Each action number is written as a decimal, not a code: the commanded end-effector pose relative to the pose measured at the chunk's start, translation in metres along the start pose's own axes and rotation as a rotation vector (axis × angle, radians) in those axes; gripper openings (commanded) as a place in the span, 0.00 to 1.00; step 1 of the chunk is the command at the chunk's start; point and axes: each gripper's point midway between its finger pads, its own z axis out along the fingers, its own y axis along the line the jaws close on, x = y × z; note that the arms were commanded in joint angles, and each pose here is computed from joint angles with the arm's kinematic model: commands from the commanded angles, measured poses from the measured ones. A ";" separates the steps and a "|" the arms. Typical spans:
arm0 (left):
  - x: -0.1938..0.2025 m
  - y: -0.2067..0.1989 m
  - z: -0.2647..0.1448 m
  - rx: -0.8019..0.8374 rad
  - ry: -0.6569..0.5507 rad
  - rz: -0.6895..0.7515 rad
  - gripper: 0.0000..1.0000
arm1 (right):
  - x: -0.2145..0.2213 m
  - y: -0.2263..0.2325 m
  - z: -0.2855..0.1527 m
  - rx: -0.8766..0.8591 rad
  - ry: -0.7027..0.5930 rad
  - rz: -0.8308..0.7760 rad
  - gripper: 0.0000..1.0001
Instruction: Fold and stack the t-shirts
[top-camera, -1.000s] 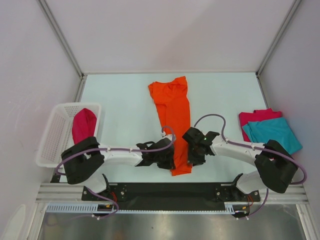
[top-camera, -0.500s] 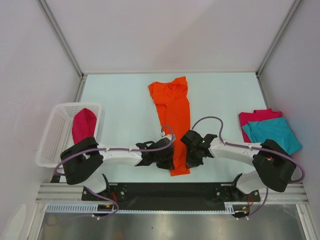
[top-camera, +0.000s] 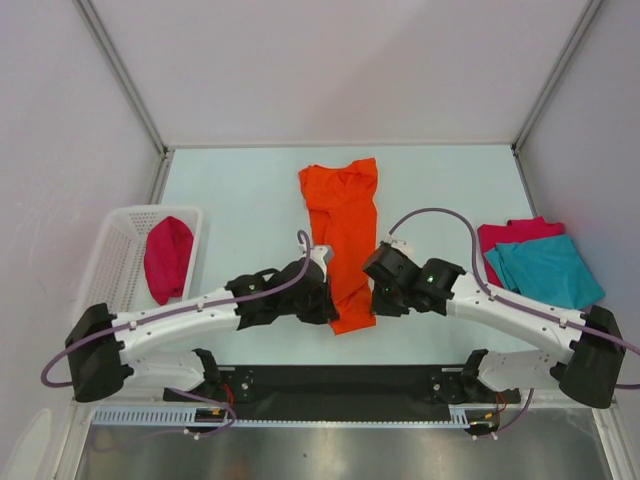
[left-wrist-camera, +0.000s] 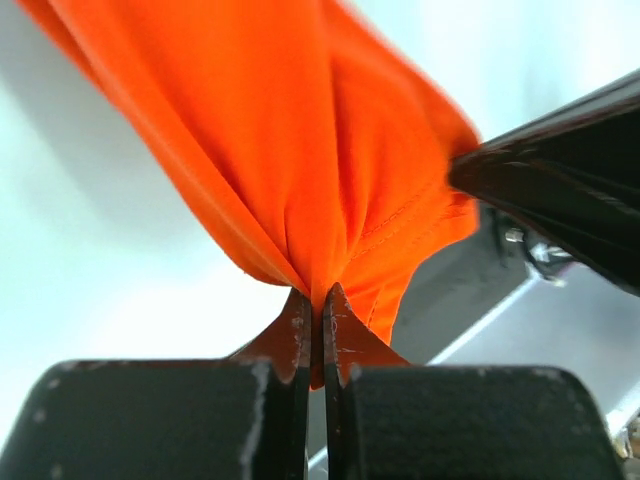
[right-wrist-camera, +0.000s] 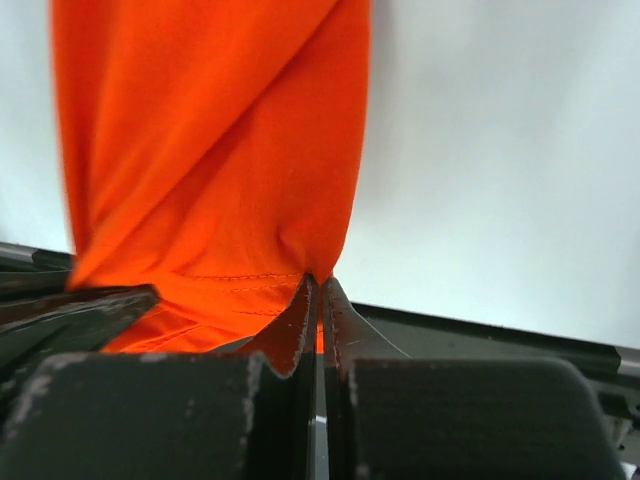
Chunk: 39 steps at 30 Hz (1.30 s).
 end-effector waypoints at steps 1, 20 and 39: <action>0.004 0.003 -0.026 -0.015 0.026 0.007 0.00 | 0.000 -0.011 -0.014 0.072 -0.024 -0.003 0.00; -0.122 0.056 0.039 -0.014 0.049 -0.029 0.00 | -0.126 0.036 0.063 0.031 -0.056 -0.041 0.00; -0.208 0.101 0.100 0.018 0.072 -0.162 0.00 | -0.198 -0.005 0.130 0.104 -0.006 0.013 0.00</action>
